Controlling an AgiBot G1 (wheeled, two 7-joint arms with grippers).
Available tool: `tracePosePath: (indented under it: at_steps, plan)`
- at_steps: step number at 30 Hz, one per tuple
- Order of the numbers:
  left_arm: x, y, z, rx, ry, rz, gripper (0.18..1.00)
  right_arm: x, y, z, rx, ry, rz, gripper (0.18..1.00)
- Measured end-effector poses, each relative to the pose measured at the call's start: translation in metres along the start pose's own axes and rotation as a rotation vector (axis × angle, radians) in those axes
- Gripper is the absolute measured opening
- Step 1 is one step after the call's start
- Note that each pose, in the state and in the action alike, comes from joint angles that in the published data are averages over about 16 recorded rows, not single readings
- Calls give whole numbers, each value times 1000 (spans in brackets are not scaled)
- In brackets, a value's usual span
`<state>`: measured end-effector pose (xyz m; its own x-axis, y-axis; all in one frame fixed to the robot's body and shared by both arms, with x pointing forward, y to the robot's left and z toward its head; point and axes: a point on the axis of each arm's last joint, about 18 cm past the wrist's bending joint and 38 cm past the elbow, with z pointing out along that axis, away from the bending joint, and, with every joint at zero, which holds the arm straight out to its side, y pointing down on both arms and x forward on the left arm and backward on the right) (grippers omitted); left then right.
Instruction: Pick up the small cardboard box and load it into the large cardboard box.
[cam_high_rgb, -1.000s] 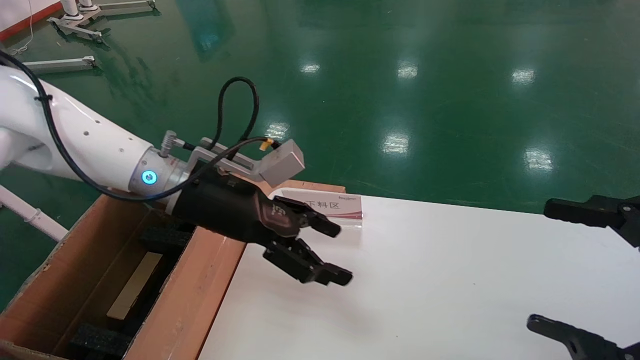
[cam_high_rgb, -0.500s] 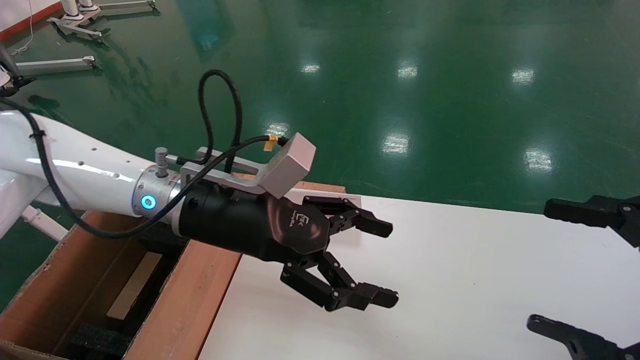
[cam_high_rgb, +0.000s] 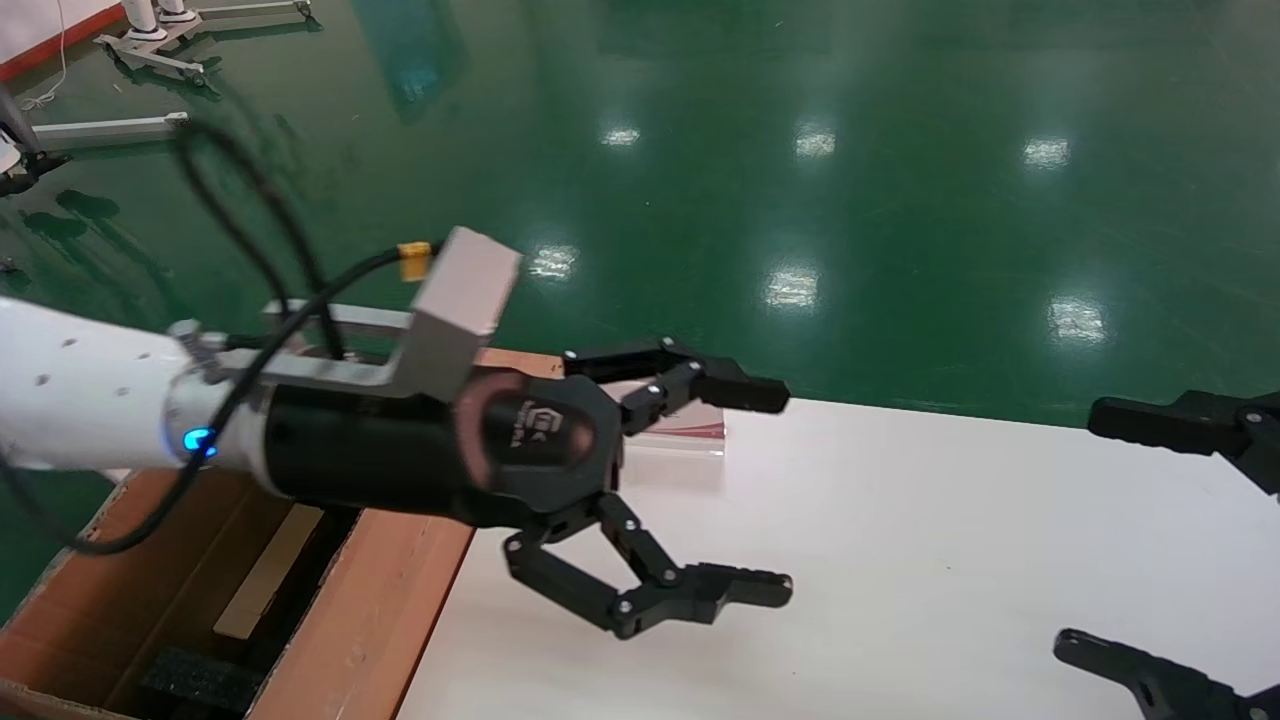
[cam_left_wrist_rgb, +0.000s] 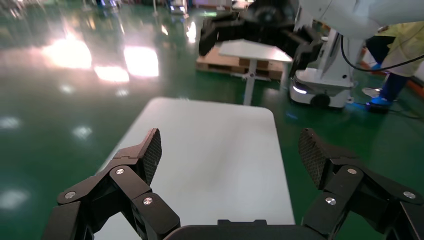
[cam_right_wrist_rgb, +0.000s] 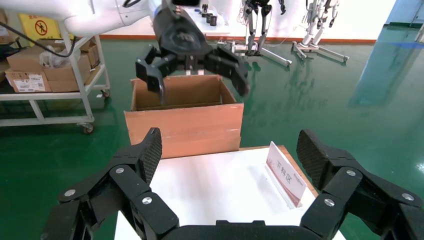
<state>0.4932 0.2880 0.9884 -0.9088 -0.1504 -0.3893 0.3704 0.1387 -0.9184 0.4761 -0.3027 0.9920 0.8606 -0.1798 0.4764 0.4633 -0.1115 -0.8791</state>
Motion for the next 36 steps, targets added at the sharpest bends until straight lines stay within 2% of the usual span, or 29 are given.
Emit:
tracePosePath:
  at_steps: [6,12,36]
  plan:
    - [11,-7,-13,39,-34,79,1000,0,0,0,0,0,0,1001]
    - [16,-10,-20,51,-52,115,1000,0,0,0,0,0,0,1001]
    - [13,-8,-16,43,-42,99,1000,0,0,0,0,1,0,1001]
